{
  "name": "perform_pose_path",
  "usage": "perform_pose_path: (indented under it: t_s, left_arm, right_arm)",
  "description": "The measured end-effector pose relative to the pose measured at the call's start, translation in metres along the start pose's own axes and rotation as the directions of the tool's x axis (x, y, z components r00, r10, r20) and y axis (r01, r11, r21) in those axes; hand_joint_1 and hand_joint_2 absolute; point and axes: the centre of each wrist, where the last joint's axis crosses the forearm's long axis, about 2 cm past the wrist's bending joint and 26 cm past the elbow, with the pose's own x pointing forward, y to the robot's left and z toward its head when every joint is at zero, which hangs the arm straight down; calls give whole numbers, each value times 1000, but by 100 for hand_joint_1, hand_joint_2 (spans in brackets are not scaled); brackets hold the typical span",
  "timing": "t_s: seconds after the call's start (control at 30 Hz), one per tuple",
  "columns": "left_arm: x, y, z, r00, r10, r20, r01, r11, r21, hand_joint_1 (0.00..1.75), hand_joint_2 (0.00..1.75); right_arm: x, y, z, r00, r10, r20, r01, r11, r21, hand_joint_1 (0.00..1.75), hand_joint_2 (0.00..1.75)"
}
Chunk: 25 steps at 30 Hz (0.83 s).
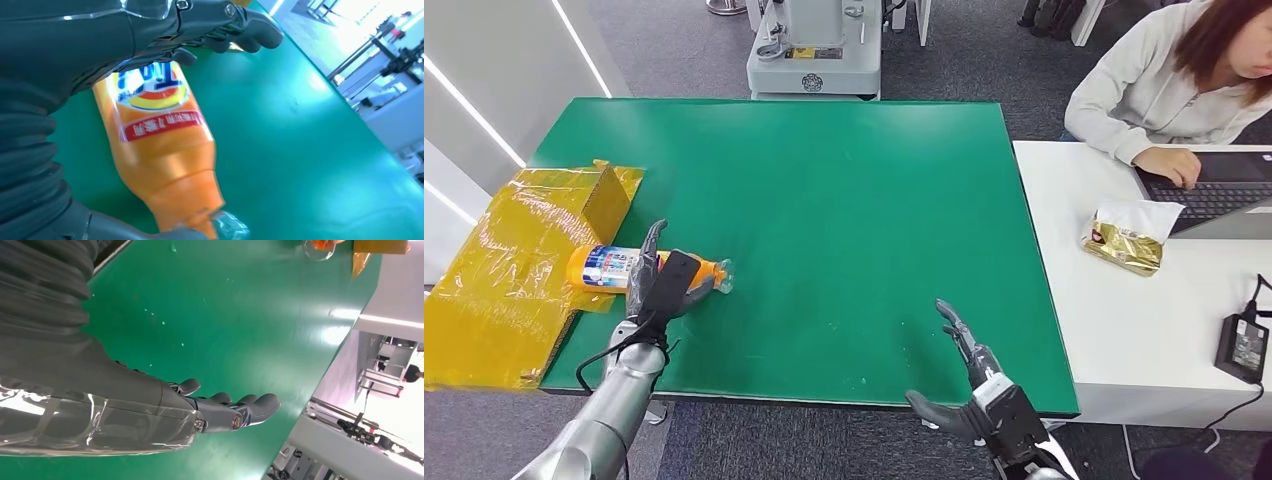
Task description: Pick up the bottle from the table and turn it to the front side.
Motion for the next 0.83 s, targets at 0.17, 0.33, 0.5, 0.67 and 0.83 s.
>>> perform_pose_path:
  t_s: [0.17,0.33,0.5,0.67,0.83]
  left_arm:
    - [15,-14,3,997,18,81,-23,998,59,0,175]
    - [46,-32,4,965,-23,260,-2,995,96,0,175]
    - [91,-51,18,896,97,433,-149,985,88,0,175]
    - [139,-66,39,773,337,538,-364,930,-59,0,175]
    - [166,-74,52,678,468,567,-445,875,-190,0,175]
  right_arm:
    - [-3,-1,-3,1000,0,-6,0,1000,3,0,175]
    - [-6,-2,-4,1000,-4,-8,4,1000,-12,0,175]
    - [-6,-4,-2,999,-40,20,41,998,-57,0,175]
    - [-4,-4,1,996,-60,65,67,992,-108,0,175]
    - [2,-4,2,993,-56,106,71,988,-138,0,175]
